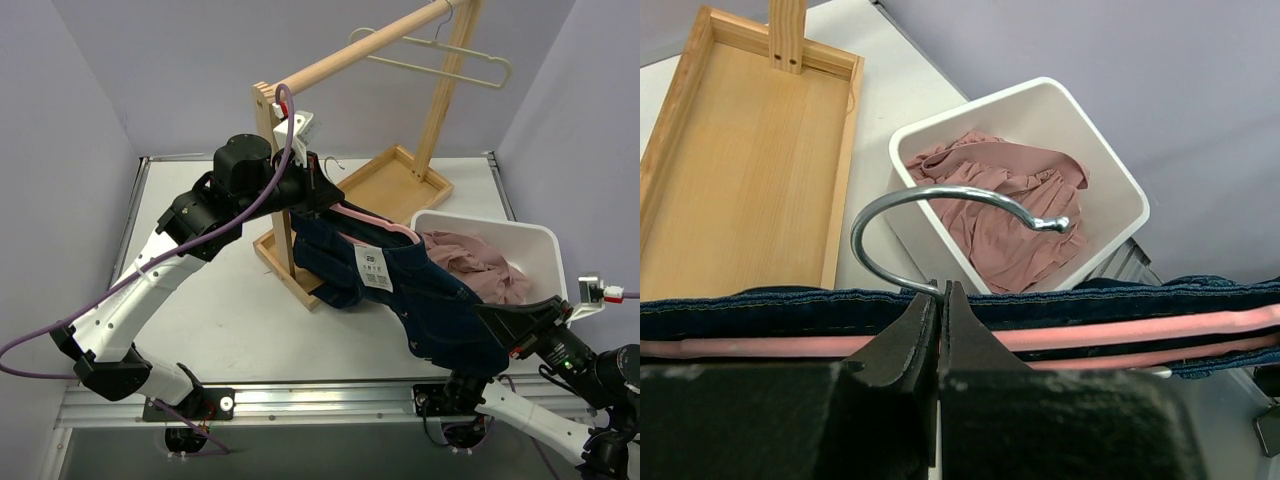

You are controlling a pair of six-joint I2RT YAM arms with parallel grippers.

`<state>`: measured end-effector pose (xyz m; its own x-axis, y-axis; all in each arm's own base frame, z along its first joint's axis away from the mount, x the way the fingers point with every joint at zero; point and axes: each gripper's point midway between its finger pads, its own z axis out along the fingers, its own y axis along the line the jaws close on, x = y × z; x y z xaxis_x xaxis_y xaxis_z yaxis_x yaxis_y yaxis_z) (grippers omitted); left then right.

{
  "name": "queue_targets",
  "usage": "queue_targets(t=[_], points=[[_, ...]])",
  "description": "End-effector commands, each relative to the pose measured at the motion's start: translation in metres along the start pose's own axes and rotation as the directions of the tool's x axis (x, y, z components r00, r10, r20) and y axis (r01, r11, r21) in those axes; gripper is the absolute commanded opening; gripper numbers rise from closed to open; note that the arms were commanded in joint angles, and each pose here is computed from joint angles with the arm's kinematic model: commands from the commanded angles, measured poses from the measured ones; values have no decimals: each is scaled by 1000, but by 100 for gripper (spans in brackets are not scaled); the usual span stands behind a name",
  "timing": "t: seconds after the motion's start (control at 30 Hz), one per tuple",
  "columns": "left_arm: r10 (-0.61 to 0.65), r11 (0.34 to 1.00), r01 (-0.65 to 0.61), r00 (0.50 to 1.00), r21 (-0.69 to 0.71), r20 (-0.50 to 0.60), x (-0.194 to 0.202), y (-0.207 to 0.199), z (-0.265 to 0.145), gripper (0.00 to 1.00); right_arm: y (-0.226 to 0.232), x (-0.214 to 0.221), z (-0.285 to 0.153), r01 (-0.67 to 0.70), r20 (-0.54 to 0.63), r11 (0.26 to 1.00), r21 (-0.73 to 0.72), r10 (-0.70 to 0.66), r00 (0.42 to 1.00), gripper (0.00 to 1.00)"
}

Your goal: Remove the skirt from the hanger

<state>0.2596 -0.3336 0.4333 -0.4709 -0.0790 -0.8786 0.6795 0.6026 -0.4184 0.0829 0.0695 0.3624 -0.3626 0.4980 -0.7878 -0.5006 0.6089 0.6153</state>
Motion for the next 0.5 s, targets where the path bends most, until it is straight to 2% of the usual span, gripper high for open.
queue_targets(t=[0.0,0.47], points=[[54,991,-27,975,-129,217,-65,25,-26,2,-7,-8,-8,-11,50,1000,26,10,999,0],[-13,1000,16,979,-14,204,-63,2,-31,2,-4,27,40,16,-53,999,47,-13,998,0]])
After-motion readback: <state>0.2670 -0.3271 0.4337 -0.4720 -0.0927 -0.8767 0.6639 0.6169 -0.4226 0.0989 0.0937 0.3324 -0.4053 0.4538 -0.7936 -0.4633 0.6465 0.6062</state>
